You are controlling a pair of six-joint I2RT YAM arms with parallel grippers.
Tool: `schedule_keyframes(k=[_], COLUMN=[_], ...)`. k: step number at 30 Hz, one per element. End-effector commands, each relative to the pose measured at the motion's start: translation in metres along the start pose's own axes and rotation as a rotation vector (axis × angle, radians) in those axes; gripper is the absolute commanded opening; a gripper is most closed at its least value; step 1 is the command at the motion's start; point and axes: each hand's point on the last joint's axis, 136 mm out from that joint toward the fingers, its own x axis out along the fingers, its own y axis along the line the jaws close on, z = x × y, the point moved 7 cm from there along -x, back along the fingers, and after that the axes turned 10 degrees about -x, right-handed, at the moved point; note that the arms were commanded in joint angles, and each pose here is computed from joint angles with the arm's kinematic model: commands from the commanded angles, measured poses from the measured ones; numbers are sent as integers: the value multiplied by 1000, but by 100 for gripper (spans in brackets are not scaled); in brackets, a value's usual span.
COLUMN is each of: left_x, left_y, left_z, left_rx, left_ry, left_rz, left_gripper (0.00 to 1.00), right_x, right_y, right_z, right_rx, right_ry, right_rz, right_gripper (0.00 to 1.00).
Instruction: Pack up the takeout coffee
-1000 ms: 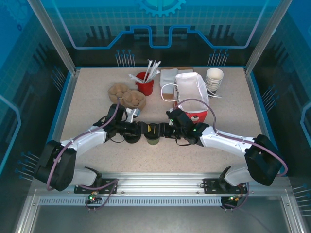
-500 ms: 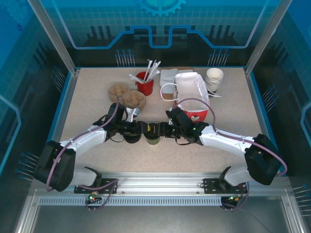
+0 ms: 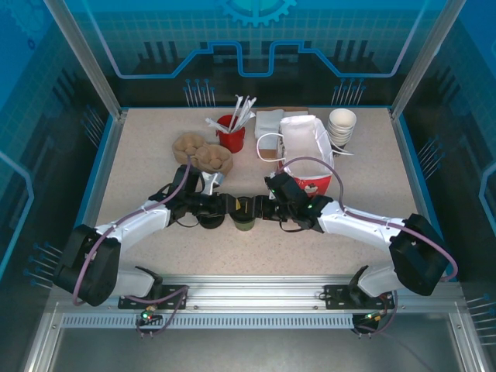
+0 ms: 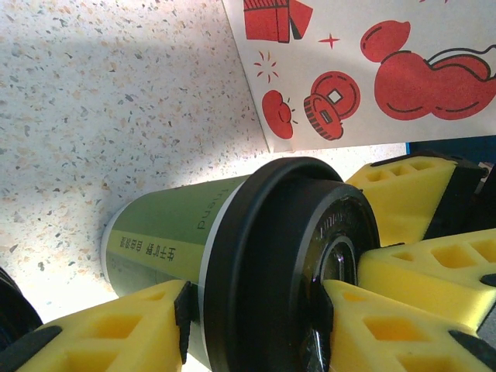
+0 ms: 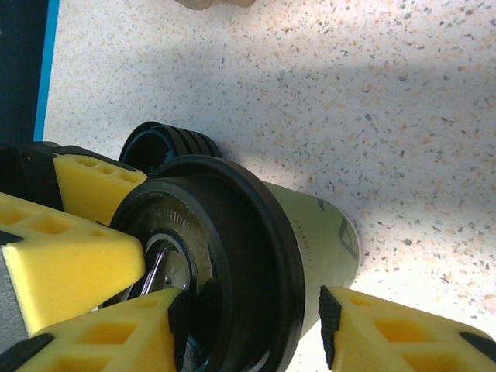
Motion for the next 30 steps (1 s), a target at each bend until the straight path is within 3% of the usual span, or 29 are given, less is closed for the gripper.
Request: schedule_keyframes(k=[1,30], left_x=[10,-11], left_y=[20,-22], left_z=[-21,-6], left_rx=[-66,-4], left_ry=[80,26], left_rz=[103,48], left_gripper=[46,45], right_x=[14,1], right_y=[-35,13], right_z=[-35,2], right_rx=[46,-36], right_ry=[109,54], right_rz=[-150,-89], right_gripper=[50,55])
